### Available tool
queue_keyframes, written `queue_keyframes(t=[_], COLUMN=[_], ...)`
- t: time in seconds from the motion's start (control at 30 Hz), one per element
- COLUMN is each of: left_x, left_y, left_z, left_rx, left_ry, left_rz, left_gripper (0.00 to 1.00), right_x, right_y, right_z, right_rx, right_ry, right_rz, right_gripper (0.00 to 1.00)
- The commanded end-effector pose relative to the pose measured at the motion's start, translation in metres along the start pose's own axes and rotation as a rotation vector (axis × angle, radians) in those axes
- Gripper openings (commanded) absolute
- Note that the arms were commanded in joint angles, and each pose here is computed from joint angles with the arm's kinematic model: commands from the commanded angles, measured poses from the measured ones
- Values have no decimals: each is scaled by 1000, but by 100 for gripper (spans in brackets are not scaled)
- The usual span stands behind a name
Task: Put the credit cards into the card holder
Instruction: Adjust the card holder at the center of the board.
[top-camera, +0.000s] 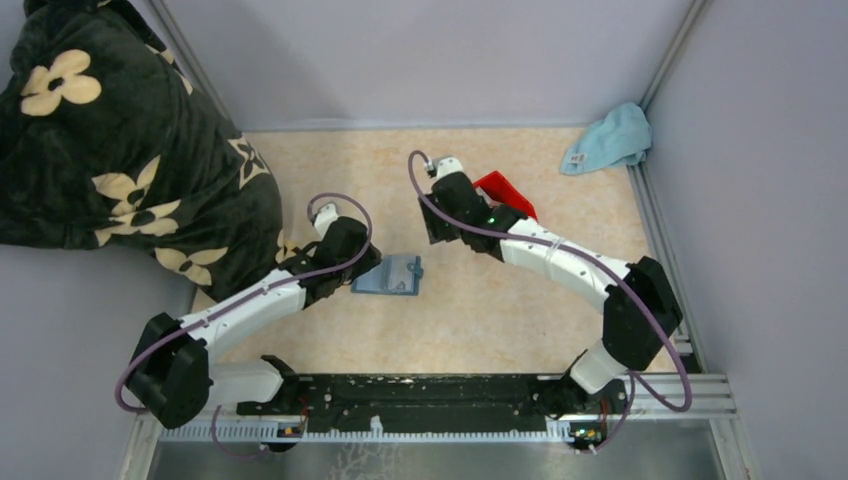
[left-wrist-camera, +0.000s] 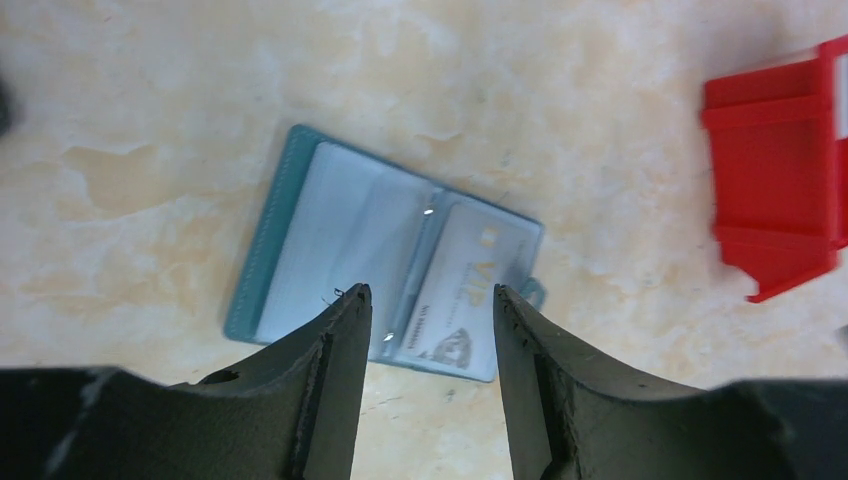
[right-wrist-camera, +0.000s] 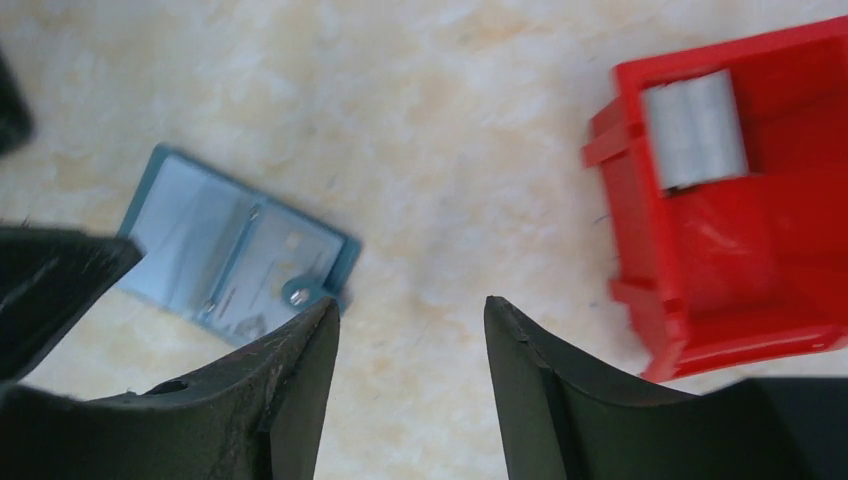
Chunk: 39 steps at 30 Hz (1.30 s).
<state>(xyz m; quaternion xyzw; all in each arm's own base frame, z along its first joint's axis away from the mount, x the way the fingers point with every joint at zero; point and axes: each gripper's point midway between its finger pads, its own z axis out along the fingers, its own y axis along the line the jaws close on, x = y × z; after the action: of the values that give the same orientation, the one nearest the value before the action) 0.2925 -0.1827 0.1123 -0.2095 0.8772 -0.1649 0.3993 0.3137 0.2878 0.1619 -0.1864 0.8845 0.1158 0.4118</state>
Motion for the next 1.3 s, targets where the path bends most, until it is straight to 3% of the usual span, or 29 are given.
queue_keyframes(t=[0.0,0.1,0.43,0.93,1.27], left_x=[18,33,52,65,63], left_y=[37,52,69,77,72], left_z=[4,9,23,35,38], left_rx=[-107,-136,-185,-219,-214], left_ry=[20,48,108,154,156], left_rz=[32,33,41,55,57], left_gripper=[55,54,54,54,53], right_x=[-45,-60,-68,-47,-29], right_y=[-60,-93,-154,-189,-184], right_z=[-8,0,50,99,120], right_rx=[134,176,188,93,-42], right_ry=[-85,-104,-54,0,65], right_rz=[-20,-21,13,134,207], right_gripper=[59,65,66,66,62])
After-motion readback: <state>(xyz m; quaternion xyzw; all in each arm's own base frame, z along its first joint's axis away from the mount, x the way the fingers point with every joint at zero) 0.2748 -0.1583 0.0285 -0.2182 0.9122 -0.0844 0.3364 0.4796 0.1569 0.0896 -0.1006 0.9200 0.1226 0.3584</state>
